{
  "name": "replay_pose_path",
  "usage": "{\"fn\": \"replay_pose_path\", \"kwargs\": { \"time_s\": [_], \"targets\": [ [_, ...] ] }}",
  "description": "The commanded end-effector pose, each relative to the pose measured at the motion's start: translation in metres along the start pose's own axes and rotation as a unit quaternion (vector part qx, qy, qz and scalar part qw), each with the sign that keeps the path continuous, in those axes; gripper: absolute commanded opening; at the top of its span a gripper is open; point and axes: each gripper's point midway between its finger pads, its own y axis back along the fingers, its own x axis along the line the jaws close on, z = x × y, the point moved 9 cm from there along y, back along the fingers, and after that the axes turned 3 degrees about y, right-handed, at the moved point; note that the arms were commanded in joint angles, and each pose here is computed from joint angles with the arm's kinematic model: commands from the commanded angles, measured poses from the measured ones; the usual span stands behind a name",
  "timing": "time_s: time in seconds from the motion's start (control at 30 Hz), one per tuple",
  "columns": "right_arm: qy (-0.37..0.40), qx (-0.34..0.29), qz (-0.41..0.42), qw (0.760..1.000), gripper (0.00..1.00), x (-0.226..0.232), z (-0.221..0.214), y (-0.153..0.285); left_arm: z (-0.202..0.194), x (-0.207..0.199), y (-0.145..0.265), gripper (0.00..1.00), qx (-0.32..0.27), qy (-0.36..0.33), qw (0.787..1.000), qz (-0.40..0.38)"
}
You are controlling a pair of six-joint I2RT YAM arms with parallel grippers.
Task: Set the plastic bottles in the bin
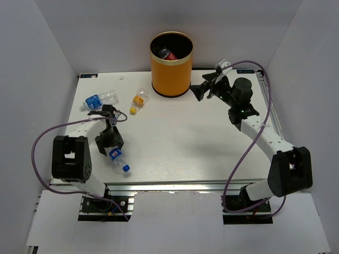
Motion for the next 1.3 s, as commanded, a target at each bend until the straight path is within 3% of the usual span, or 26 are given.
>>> {"fn": "replay_pose_path", "kwargs": {
  "time_s": [0.0,0.07,0.17,0.2,0.4,0.43,0.47,0.57,0.6,0.63,0.67,0.7,0.77,0.8,0.87,0.9,0.93,1.07,1.1,1.17,1.2,1.23,1.27],
  "targets": [
    [0.026,-0.036,-0.05,0.998,0.89,-0.006,0.025,0.021,0.028,-0.016,0.064,0.0,-0.09,0.039,0.991,-0.093],
    [0.023,-0.037,-0.087,0.995,0.9,-0.013,0.027,0.033,0.051,-0.03,0.104,0.0,-0.155,0.053,0.974,-0.159],
    [0.024,-0.041,-0.162,0.986,0.89,-0.021,0.028,0.058,0.087,-0.059,0.186,0.0,-0.283,0.053,0.915,-0.282],
    [0.028,-0.04,-0.186,0.981,0.89,-0.023,0.028,0.067,0.098,-0.074,0.224,0.0,-0.339,0.05,0.881,-0.327],
    [0.025,-0.033,-0.254,0.966,0.89,-0.033,0.032,0.096,0.148,-0.166,0.286,0.0,-0.412,0.033,0.817,-0.402],
    [0.023,-0.036,-0.262,0.964,0.89,-0.034,0.032,0.1,0.157,-0.171,0.32,0.0,-0.438,0.04,0.781,-0.443],
    [0.025,-0.042,-0.267,0.963,0.89,-0.034,0.033,0.102,0.172,-0.196,0.304,0.0,-0.426,0.04,0.784,-0.451],
    [0.038,-0.039,-0.267,0.962,0.89,-0.034,0.035,0.105,0.196,-0.227,0.326,0.0,-0.46,0.05,0.722,-0.515],
    [0.039,-0.035,-0.268,0.962,0.89,-0.035,0.034,0.105,0.199,-0.233,0.34,0.0,-0.489,0.062,0.686,-0.535],
    [0.037,-0.03,-0.27,0.962,0.9,-0.037,0.033,0.105,0.202,-0.238,0.343,0.0,-0.511,0.069,0.67,-0.534],
    [0.037,-0.029,-0.272,0.961,0.89,-0.038,0.032,0.105,0.207,-0.247,0.324,0.0,-0.525,0.091,0.674,-0.513],
    [0.036,-0.026,-0.276,0.96,0.89,-0.04,0.029,0.104,0.207,-0.252,0.336,0.01,-0.555,0.104,0.63,-0.533],
    [0.036,-0.025,-0.282,0.958,0.89,-0.043,0.027,0.103,0.208,-0.263,0.343,0.01,-0.576,0.135,0.598,-0.541],
    [0.036,-0.024,-0.283,0.958,0.89,-0.045,0.027,0.103,0.217,-0.285,0.322,0.0,-0.571,0.142,0.607,-0.535],
    [0.033,-0.024,-0.278,0.96,0.89,-0.045,0.026,0.101,0.219,-0.3,0.328,0.0,-0.584,0.16,0.581,-0.543],
    [0.029,-0.021,-0.268,0.963,0.89,-0.044,0.024,0.099,0.22,-0.307,0.331,0.0,-0.593,0.175,0.552,-0.559],
    [0.029,-0.023,-0.263,0.964,0.89,-0.044,0.025,0.098,0.219,-0.309,0.329,0.0,-0.6,0.18,0.544,-0.559],
    [0.025,-0.02,-0.25,0.968,0.89,-0.044,0.024,0.095,0.22,-0.305,0.321,0.0,-0.618,0.227,0.538,-0.527],
    [0.026,-0.019,-0.25,0.968,0.89,-0.045,0.023,0.095,0.221,-0.305,0.321,0.04,-0.622,0.226,0.538,-0.522],
    [0.027,-0.016,-0.251,0.968,0.9,-0.046,0.021,0.093,0.223,-0.307,0.315,0.21,-0.631,0.216,0.545,-0.509],
    [0.027,-0.016,-0.252,0.967,0.89,-0.047,0.021,0.093,0.222,-0.311,0.309,0.58,-0.629,0.205,0.551,-0.509],
    [0.024,-0.016,-0.25,0.968,0.89,-0.047,0.02,0.092,0.221,-0.311,0.31,0.82,-0.629,0.196,0.551,-0.512],
    [0.022,-0.012,-0.245,0.969,0.89,-0.047,0.017,0.091,0.22,-0.312,0.307,0.97,-0.627,0.185,0.558,-0.511]
  ]
}}
